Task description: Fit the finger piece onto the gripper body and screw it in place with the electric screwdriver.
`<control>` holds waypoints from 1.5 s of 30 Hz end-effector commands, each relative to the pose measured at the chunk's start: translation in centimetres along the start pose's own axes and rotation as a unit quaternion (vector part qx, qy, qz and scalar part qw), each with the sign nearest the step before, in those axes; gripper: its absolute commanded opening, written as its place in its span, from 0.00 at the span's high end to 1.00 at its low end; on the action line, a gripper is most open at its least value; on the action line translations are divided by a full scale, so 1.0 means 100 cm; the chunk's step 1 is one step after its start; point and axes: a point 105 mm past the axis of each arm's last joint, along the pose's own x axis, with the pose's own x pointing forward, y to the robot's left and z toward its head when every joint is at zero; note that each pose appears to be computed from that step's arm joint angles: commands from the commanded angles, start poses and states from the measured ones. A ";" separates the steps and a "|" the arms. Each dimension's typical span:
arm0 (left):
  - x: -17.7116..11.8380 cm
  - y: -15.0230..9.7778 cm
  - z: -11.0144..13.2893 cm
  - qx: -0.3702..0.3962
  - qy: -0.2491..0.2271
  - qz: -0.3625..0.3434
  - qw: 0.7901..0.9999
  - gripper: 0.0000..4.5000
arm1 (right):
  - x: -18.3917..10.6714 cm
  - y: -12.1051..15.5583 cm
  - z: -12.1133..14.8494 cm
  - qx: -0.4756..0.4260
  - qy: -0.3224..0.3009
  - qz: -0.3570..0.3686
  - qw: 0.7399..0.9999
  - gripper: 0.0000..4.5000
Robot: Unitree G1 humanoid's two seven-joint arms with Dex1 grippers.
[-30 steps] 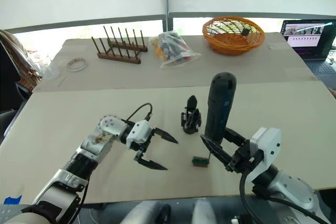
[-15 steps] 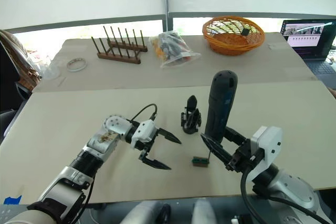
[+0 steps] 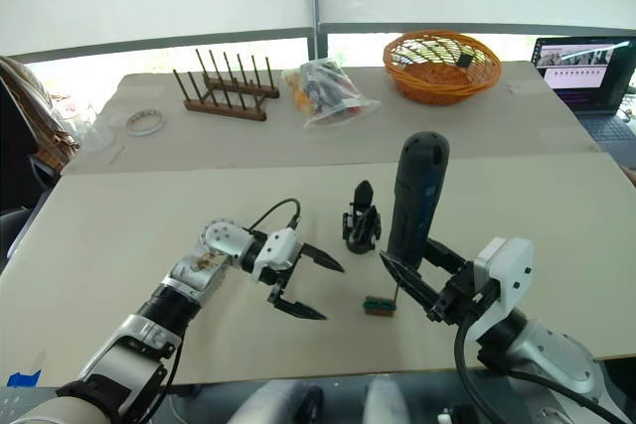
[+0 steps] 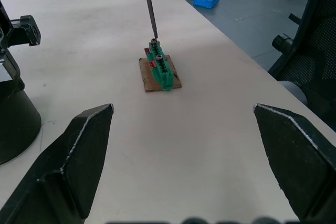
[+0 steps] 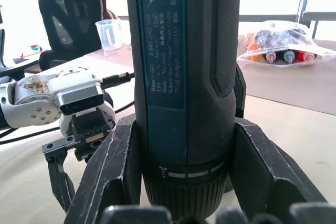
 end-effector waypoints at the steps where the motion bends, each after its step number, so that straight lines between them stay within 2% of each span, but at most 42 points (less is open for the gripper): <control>1: 0.001 0.005 0.009 0.027 -0.003 0.003 1.000 0.00 | 0.003 0.007 0.016 -0.024 -0.034 0.016 0.999 0.57; 45: 0.004 0.003 0.011 0.033 0.000 -0.003 0.999 0.00 | 0.005 0.003 0.010 -0.013 -0.023 0.019 0.999 0.57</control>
